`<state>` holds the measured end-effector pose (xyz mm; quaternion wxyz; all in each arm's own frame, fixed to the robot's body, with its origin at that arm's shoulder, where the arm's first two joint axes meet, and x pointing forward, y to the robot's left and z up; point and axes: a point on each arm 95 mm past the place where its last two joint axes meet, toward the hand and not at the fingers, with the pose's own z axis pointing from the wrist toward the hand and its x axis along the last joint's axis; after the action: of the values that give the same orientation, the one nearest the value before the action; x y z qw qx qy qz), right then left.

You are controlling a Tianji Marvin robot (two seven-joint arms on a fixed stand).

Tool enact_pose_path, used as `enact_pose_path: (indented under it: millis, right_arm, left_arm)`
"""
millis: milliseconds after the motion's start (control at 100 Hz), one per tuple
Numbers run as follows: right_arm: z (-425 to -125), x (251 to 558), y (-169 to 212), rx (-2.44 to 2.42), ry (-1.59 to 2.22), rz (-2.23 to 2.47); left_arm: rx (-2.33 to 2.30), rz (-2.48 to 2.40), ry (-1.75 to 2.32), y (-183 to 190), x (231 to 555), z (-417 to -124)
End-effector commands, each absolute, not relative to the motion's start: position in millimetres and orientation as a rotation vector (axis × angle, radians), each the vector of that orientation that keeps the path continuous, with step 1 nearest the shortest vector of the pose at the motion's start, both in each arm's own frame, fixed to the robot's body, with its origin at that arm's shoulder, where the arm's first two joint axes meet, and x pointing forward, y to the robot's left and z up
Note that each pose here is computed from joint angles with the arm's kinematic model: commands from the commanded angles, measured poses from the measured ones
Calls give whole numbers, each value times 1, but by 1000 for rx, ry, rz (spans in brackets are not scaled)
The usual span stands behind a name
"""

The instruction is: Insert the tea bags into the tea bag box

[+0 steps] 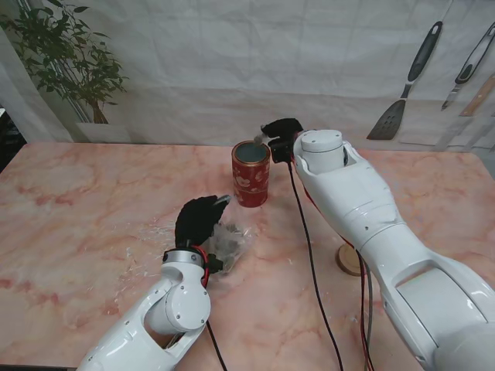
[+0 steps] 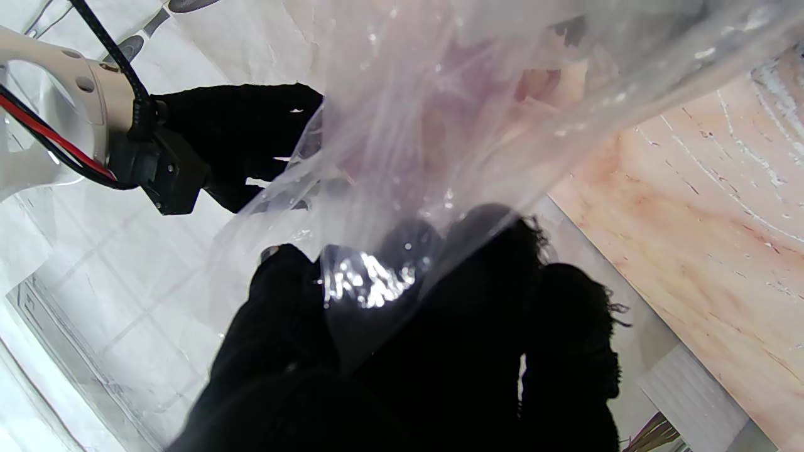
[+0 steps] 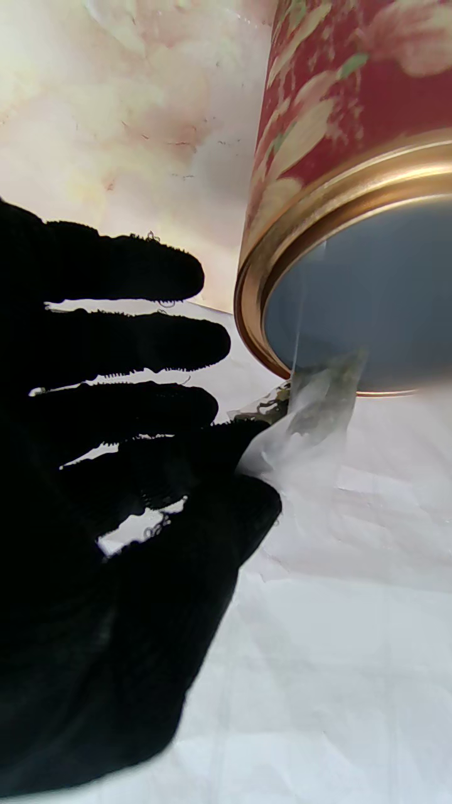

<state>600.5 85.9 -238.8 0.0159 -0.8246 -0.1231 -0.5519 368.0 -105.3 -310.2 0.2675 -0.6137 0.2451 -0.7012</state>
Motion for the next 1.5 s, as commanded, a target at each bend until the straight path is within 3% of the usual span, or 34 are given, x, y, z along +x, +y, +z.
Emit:
enact_pose_path:
  millis: [0, 1070, 1490]
  right_arm:
    - [-236, 601, 93, -2551, -399, -1706]
    - [-230, 600, 97, -2585, -485, -1675]
    - [-215, 577, 85, -2526, -509, -1765]
  left_arm:
    - [-1662, -1903, 664, -106, 370, -308]
    - [-1660, -1896, 650, -104, 369, -305]
    - [-1653, -1877, 644, -102, 372, -301]
